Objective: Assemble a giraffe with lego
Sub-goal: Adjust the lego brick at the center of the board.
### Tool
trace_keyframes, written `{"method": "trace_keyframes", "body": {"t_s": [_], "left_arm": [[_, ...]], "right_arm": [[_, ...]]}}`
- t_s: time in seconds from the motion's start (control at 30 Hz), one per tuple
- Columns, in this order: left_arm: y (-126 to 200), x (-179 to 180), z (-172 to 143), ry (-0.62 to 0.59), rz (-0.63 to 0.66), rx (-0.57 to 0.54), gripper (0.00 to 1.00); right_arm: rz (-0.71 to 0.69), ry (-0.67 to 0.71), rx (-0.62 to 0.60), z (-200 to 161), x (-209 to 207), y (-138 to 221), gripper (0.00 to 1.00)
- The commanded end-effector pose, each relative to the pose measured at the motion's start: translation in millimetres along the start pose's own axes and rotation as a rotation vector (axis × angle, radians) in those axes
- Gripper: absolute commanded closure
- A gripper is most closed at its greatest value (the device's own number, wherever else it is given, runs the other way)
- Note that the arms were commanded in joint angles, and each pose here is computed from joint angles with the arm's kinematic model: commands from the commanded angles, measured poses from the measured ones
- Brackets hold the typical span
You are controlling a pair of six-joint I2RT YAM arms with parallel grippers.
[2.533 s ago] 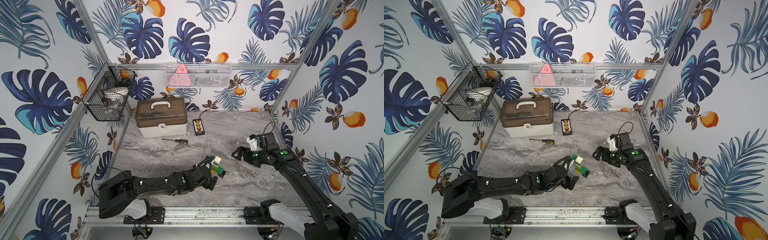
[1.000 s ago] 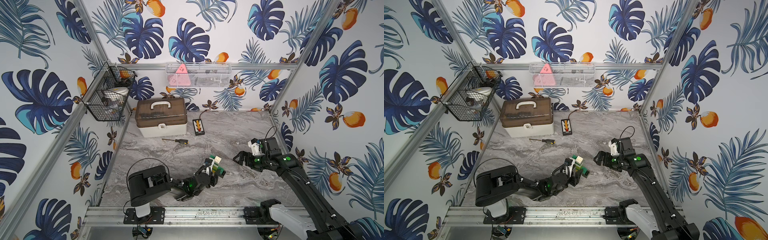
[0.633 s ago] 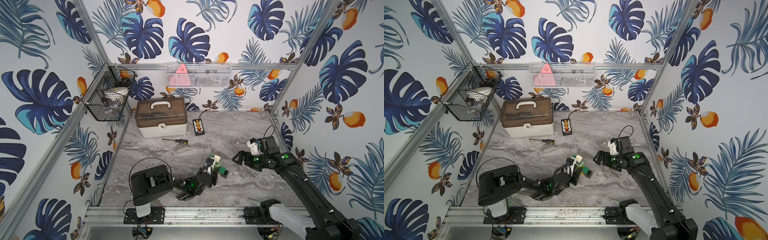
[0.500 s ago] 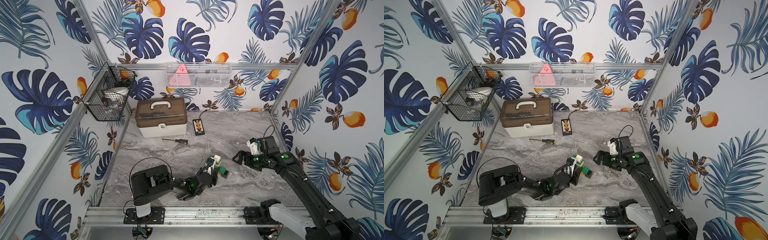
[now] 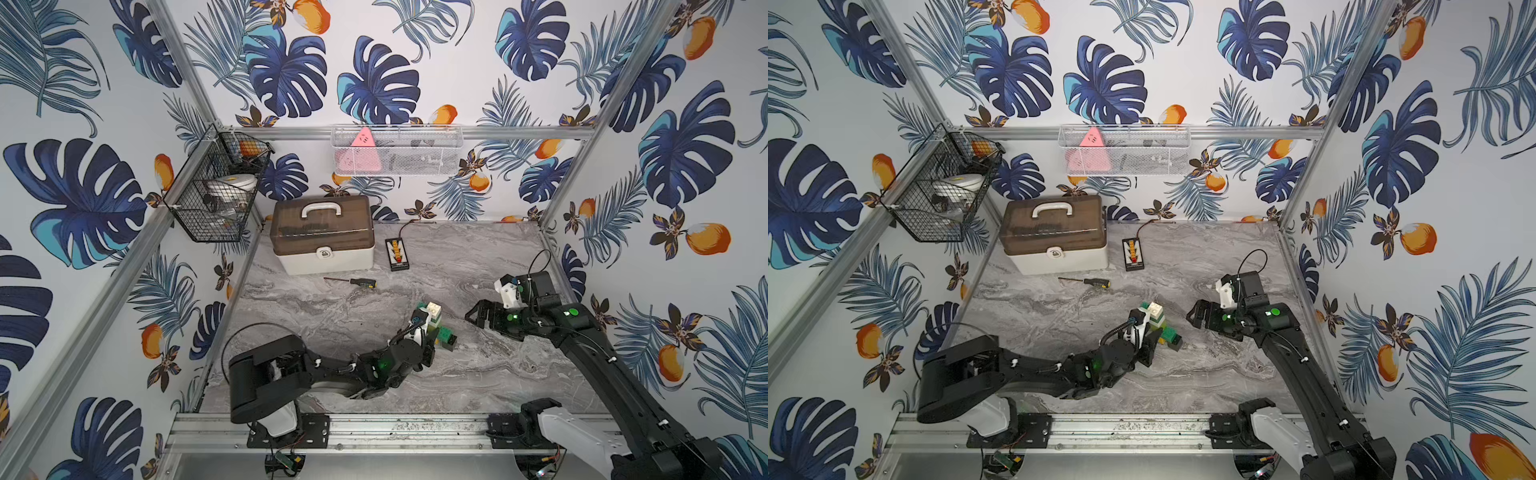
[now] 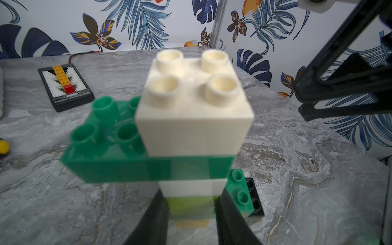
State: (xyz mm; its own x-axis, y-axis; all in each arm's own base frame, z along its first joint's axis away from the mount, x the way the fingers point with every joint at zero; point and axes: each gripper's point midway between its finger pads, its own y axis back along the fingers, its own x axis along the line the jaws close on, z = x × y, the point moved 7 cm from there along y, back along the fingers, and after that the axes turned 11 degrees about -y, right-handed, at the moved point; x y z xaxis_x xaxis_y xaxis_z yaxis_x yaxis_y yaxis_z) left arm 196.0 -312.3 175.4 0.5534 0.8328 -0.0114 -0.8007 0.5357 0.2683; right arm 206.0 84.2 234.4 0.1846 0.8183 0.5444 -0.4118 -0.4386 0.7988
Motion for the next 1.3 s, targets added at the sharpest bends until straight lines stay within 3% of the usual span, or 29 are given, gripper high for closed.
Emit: {"method": "trace_keyframes", "body": {"t_s": [0.0, 0.3, 0.53, 0.8, 1.27], "left_arm": [[19, 11, 11, -0.058, 0.071, 0.15, 0.7], [76, 27, 93, -0.156, 0.142, 0.625, 0.7], [81, 23, 112, -0.091, 0.055, 0.899, 0.7], [41, 40, 77, 0.059, -0.058, 1.121, 0.71], [-2, 52, 2, -0.019, -0.1, 1.441, 0.7]], "right_arm": [[-0.03, -0.024, -0.052, 9, 6, 14, 0.0], [-0.055, 0.035, -0.231, 43, 37, 66, 0.0], [-0.072, 0.05, -0.312, 48, 38, 78, 0.0], [-0.096, 0.105, -0.337, 62, 44, 76, 0.0], [-0.152, 0.177, -0.355, 73, 40, 63, 0.0]]}}
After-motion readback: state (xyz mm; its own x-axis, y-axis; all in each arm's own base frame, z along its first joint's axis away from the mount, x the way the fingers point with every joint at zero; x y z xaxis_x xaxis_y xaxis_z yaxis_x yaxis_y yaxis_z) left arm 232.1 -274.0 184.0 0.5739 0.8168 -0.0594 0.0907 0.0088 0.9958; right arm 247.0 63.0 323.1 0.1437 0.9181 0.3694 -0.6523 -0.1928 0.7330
